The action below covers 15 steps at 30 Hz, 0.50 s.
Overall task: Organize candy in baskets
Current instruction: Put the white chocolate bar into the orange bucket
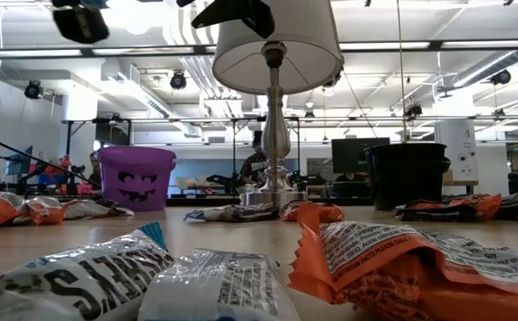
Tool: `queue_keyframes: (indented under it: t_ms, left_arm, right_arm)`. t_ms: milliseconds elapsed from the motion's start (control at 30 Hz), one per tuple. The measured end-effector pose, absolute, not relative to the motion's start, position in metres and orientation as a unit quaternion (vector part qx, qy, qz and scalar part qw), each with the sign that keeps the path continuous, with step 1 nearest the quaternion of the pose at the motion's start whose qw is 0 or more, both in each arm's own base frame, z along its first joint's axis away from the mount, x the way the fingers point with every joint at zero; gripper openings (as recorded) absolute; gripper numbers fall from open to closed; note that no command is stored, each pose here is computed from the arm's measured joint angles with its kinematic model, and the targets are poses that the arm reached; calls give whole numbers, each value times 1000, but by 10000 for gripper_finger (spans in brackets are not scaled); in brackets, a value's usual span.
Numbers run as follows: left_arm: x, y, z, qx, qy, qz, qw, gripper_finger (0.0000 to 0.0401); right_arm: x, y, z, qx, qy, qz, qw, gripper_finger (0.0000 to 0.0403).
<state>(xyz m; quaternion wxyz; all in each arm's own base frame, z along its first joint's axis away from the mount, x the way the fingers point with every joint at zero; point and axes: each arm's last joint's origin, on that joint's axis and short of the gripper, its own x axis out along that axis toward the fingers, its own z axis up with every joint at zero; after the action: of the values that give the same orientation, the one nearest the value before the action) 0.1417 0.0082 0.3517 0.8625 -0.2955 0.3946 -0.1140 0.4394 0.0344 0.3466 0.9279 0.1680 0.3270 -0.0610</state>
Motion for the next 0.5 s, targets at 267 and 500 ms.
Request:
queue_keyframes:
  t_ms: [267,500]
  left_arm:
    - [128,-21,356,-313,418,-130,843,0]
    - [127,-51,353,-311,460,-136,820,0]
  right_arm:
    - [439,35,347,168,327,-61,928,146]
    - [438,34,347,167,331,-62,926,150]
